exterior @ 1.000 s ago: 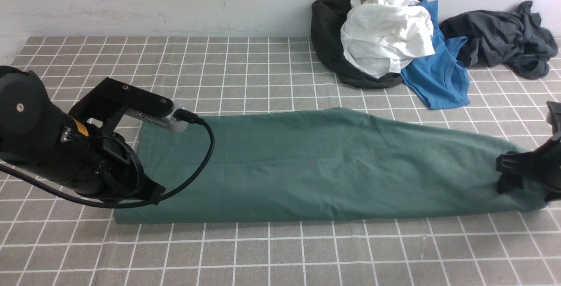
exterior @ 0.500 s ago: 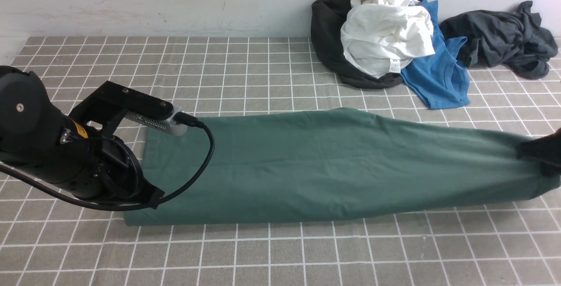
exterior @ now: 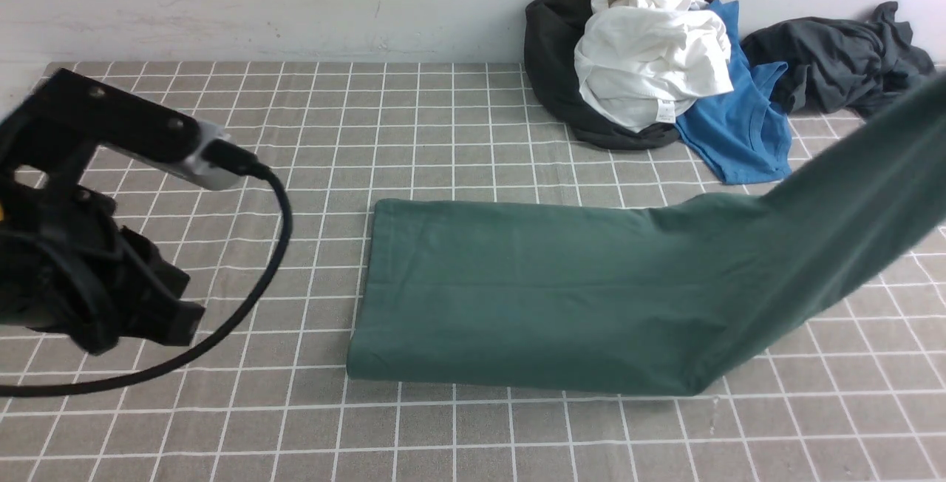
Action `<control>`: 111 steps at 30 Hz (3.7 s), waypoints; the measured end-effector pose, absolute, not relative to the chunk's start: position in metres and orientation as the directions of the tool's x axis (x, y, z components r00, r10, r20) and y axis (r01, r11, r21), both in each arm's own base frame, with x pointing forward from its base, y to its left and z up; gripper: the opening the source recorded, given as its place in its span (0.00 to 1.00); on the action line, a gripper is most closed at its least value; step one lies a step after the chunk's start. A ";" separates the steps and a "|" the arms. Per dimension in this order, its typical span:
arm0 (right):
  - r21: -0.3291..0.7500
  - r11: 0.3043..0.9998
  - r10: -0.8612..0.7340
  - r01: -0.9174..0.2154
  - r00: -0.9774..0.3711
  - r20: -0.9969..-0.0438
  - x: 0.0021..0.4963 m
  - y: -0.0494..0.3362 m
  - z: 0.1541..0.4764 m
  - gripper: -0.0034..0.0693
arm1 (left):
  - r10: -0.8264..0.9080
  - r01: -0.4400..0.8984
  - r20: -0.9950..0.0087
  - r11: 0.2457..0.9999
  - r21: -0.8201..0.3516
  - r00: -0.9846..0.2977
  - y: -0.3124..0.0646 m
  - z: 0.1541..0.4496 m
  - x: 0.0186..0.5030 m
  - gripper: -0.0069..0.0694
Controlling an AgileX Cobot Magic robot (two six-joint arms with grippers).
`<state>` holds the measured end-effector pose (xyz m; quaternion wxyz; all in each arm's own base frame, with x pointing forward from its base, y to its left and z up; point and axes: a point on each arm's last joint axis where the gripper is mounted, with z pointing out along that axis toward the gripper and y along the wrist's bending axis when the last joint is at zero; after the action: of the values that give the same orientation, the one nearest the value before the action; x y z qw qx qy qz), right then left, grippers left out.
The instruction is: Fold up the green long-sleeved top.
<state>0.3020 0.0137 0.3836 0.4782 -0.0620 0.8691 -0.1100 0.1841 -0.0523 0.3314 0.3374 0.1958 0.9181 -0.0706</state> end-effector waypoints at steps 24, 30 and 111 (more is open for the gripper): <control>-0.009 0.724 -0.551 -0.690 -0.569 -0.610 0.341 0.344 0.219 0.31 | 0.335 0.440 -0.683 0.898 0.022 -0.649 -0.037 0.360 0.108 0.08; -0.075 0.699 -0.600 -0.711 -0.525 -0.603 0.339 0.338 0.278 0.71 | 0.339 0.437 -0.681 0.899 0.031 -0.649 -0.037 0.360 0.108 0.08; -0.008 0.740 -0.203 -0.673 -0.212 -0.956 0.069 0.063 0.387 0.03 | 0.073 0.232 -0.966 0.973 0.014 -0.248 -0.005 0.271 0.015 0.08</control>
<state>0.0693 0.0626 0.3868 0.5554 -0.2923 0.7493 0.2115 0.0149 -0.0046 0.2713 0.6053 0.0971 0.7873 -0.0656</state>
